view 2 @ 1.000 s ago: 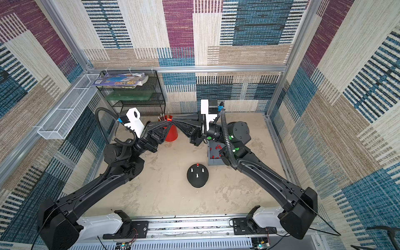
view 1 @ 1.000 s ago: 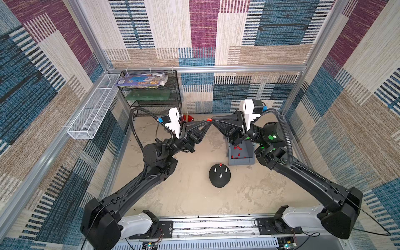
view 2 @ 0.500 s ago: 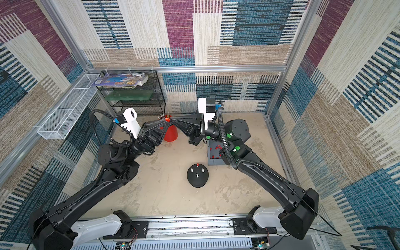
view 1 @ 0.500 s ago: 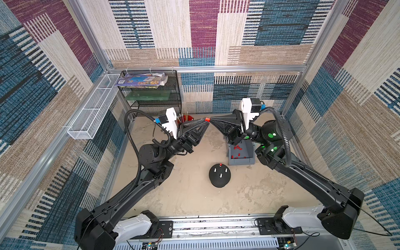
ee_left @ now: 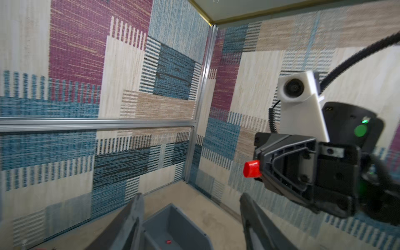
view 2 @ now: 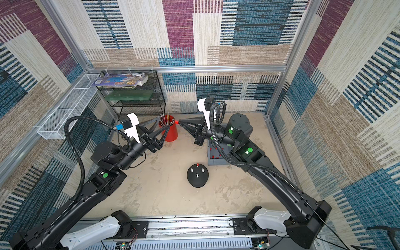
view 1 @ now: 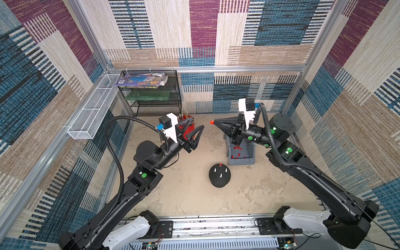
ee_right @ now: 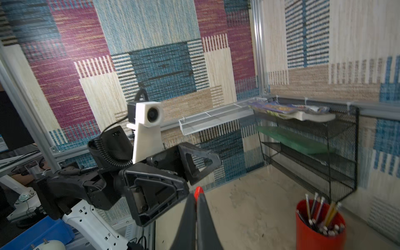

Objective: Cover the protruding screws with screw protection sleeves
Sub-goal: Pick up the screw protection sleeve from the storage box, then attach the screw protection sleeve to the screw.

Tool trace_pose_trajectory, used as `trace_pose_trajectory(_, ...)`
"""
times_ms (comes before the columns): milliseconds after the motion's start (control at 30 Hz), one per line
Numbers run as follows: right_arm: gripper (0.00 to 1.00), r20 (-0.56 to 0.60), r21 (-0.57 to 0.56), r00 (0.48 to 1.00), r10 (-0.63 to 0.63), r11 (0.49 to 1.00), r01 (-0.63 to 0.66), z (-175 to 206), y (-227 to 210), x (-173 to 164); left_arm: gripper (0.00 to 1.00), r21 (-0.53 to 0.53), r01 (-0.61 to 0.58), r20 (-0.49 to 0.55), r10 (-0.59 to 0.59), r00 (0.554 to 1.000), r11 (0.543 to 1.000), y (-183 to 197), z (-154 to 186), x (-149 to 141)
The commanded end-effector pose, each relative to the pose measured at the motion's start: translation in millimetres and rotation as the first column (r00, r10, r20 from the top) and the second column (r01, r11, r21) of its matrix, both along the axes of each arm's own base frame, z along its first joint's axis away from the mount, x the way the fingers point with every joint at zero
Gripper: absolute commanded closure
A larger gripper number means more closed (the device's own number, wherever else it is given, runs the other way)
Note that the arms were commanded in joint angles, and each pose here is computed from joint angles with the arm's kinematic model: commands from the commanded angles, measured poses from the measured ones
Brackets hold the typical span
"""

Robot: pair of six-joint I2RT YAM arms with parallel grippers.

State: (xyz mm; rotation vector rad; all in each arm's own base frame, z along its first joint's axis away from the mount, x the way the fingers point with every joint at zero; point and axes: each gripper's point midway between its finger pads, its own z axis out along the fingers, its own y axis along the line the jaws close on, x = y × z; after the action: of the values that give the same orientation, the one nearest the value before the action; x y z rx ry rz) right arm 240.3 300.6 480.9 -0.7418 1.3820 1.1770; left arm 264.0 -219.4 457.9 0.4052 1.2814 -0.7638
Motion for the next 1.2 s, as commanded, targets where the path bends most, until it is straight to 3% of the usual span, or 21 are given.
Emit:
trace_pose_trajectory(0, 1.00, -0.156, -0.163, 0.981, -0.113, 0.983, 0.087, -53.9, -16.9, 9.1, 0.31, 0.232, -0.190, 0.015, 0.192, 0.981, 0.954, 18.4, -39.4, 21.1)
trace_pose_trajectory(267, 1.00, -0.374, -0.407, 0.879, -0.296, 0.904, 0.131, -132.3, -53.9, 6.8, 0.32, 0.390, -0.173, 0.042, 0.170, 0.985, 0.904, 13.6, -49.9, 20.3)
trace_pose_trajectory(700, 1.00, -0.568, -0.675, 0.664, -0.486, 0.737, -0.038, -252.6, -82.4, -17.5, 0.34, 0.480, -0.114, 0.017, 0.120, 0.993, 0.870, 3.1, -63.7, 21.3)
trace_pose_trajectory(1167, 1.00, -0.581, -0.729, 0.625, -0.521, 0.675, -0.114, -297.7, -67.6, -4.6, 0.34, 0.505, -0.120, 0.028, 0.123, 0.992, 0.855, 4.3, -65.5, 20.8)
